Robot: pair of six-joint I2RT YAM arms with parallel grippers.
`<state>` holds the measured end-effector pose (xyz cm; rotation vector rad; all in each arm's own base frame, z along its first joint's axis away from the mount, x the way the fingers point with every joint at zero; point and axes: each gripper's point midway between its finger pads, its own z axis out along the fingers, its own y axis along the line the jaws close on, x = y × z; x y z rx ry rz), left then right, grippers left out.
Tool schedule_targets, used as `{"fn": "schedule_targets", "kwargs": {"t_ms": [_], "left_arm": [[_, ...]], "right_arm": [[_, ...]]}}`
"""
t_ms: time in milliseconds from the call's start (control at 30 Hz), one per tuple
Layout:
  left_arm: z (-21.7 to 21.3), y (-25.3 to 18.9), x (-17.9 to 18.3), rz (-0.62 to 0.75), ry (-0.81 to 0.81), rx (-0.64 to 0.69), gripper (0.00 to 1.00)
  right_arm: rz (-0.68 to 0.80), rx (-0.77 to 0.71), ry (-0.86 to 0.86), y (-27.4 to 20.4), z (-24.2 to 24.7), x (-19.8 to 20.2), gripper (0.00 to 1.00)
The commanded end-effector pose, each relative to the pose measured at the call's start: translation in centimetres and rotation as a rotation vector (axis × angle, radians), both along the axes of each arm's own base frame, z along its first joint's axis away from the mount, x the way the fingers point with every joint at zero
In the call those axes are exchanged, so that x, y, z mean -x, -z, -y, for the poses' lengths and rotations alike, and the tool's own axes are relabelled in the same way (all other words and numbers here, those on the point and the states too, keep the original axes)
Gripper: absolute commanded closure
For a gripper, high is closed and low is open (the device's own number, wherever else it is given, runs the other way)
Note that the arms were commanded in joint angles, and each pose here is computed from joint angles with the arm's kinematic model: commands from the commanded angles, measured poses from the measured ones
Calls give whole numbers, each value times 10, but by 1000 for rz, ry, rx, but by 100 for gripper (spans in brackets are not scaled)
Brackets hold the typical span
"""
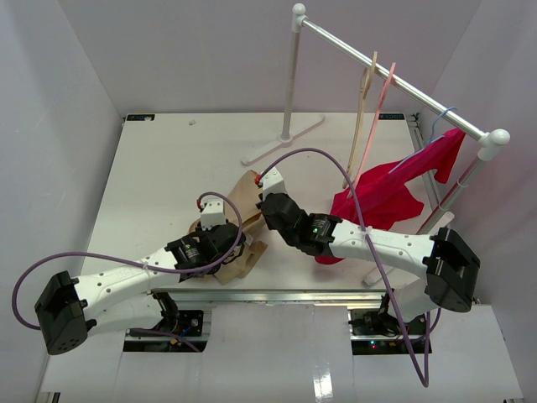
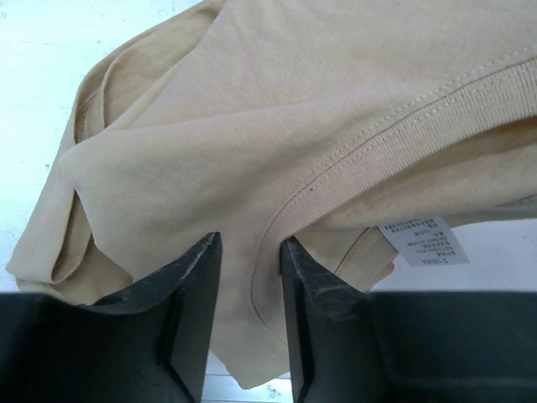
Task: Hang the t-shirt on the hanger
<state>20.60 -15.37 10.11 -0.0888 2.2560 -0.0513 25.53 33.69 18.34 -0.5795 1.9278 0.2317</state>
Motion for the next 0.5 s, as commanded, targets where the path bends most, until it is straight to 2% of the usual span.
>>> {"fn": "schedule_targets", "kwargs": {"t_ms": [0, 67, 267, 467], "left_arm": [[2, 1, 2, -16, 23, 2, 60], [1, 6, 2, -25, 22, -16, 66], [6, 12, 2, -53, 30, -35, 98], [7, 3, -1, -33, 3, -2, 100]], "right_arm": [[61, -73, 40, -35, 2, -7, 92], [61, -74, 39, -35, 2, -6, 92], [65, -65, 48, -34, 6, -7, 92], [60, -47, 69, -24, 13, -8, 92]]}}
